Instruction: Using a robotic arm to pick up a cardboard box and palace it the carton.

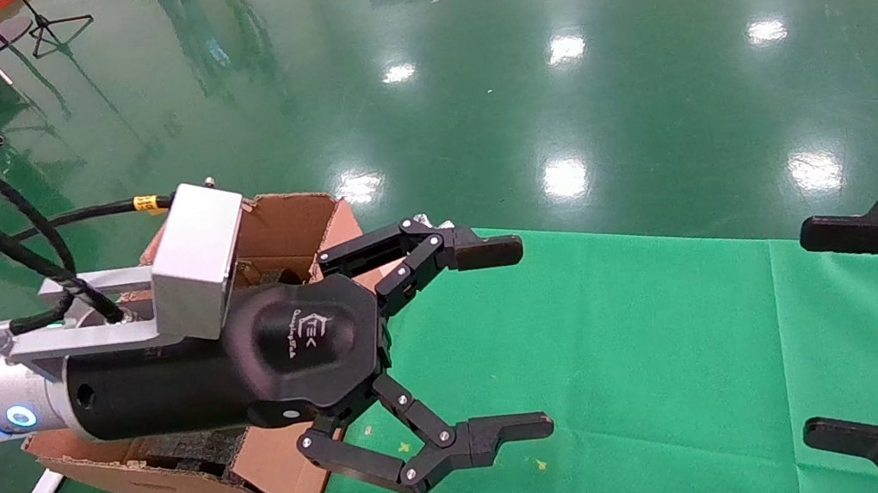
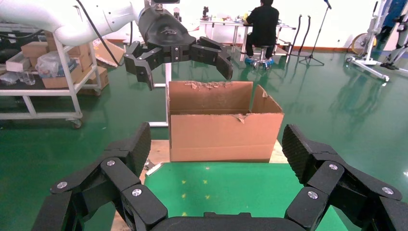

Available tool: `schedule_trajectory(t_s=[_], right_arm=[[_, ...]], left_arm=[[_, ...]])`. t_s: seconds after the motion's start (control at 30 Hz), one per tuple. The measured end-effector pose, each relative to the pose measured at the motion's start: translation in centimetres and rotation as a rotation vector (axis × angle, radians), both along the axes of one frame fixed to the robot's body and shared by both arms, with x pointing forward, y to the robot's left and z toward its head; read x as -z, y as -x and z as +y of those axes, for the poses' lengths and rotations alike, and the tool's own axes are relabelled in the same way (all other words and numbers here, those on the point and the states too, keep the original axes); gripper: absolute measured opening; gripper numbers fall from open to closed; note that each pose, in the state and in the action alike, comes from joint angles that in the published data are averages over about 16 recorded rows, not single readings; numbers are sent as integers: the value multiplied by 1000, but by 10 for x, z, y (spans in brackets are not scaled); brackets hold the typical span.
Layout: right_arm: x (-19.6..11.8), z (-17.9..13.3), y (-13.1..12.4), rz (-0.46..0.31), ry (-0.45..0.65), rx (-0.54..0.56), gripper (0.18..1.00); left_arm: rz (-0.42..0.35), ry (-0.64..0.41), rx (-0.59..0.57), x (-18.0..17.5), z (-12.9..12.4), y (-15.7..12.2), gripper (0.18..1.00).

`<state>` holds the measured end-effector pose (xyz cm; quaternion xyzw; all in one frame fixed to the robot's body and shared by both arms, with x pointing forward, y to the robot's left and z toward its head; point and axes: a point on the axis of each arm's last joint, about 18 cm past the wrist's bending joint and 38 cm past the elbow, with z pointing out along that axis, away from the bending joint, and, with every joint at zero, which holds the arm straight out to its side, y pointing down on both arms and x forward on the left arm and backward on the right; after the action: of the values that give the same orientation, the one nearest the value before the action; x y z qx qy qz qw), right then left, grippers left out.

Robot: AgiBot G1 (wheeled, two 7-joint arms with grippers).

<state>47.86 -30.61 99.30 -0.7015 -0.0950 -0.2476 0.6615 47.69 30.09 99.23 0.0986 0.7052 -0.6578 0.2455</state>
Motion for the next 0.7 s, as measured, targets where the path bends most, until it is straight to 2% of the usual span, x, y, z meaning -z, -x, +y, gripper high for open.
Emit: schedule_trajectory(t_s=[0.7], right_arm=[[0,0,0,0,0,0,1001]], left_arm=[[0,0,0,0,0,0,1000]])
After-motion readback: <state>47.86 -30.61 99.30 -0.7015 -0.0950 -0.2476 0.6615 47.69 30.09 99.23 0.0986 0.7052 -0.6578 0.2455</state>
